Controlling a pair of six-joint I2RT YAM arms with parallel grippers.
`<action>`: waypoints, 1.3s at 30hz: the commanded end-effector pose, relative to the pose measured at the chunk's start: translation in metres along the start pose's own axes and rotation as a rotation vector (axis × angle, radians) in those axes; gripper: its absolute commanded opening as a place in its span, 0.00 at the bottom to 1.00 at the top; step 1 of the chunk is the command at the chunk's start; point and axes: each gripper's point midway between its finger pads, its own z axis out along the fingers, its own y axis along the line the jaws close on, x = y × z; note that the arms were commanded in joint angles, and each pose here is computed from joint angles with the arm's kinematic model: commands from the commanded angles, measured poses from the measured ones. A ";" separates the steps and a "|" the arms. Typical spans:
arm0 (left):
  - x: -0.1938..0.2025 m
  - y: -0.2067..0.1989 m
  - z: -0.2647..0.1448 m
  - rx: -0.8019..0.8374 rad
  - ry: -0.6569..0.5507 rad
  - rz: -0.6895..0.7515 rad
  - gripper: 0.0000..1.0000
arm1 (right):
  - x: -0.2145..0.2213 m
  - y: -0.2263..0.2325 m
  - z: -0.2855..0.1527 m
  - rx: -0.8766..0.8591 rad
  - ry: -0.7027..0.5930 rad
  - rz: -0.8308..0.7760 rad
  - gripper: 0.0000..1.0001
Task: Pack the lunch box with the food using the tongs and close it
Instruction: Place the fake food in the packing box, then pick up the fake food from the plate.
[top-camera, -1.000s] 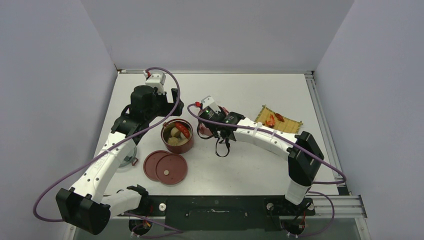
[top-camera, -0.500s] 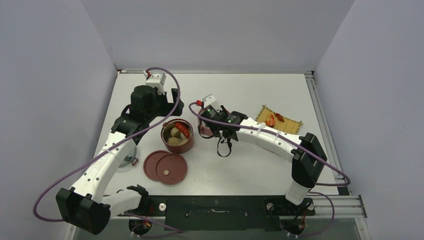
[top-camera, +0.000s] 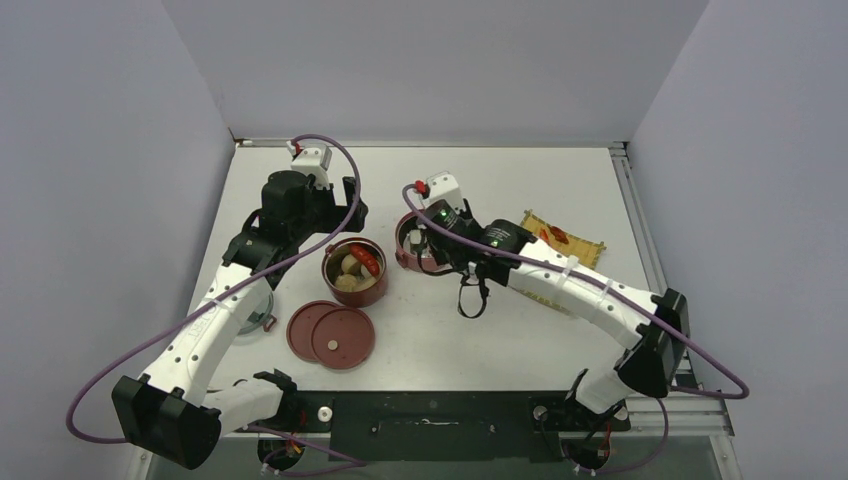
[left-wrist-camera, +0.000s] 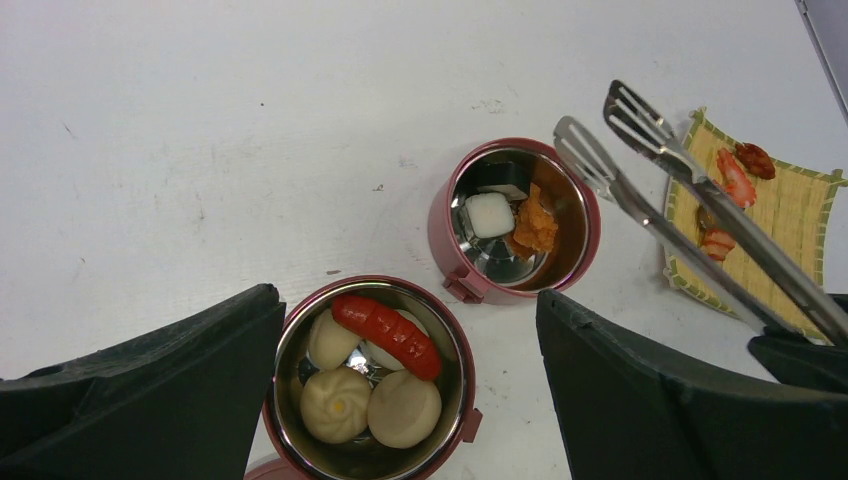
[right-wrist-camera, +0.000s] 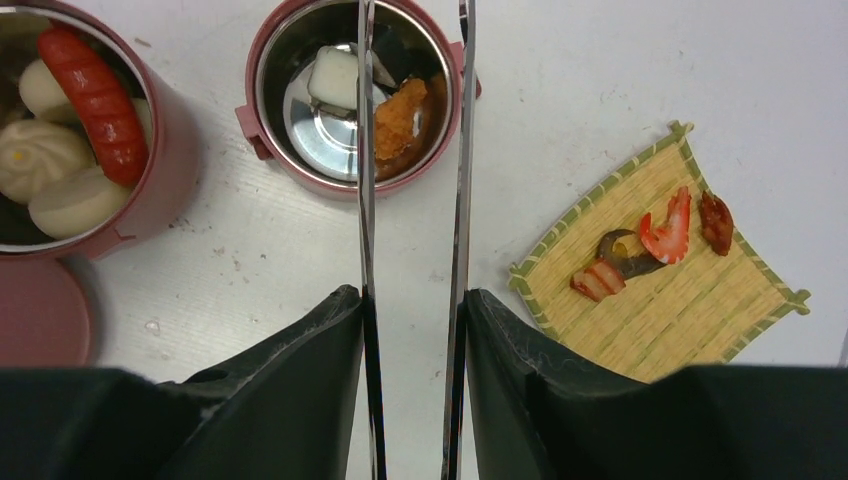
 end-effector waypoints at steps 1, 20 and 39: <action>-0.019 -0.002 -0.004 0.010 -0.073 -0.002 0.97 | -0.008 -0.036 -0.026 0.022 -0.051 0.193 0.39; -0.017 -0.011 -0.003 0.046 -0.061 -0.007 0.97 | 0.125 -0.135 -0.032 0.123 0.249 0.563 0.44; -0.012 -0.016 -0.001 0.072 -0.043 -0.010 0.97 | 0.153 -0.126 -0.039 0.124 0.312 0.607 0.41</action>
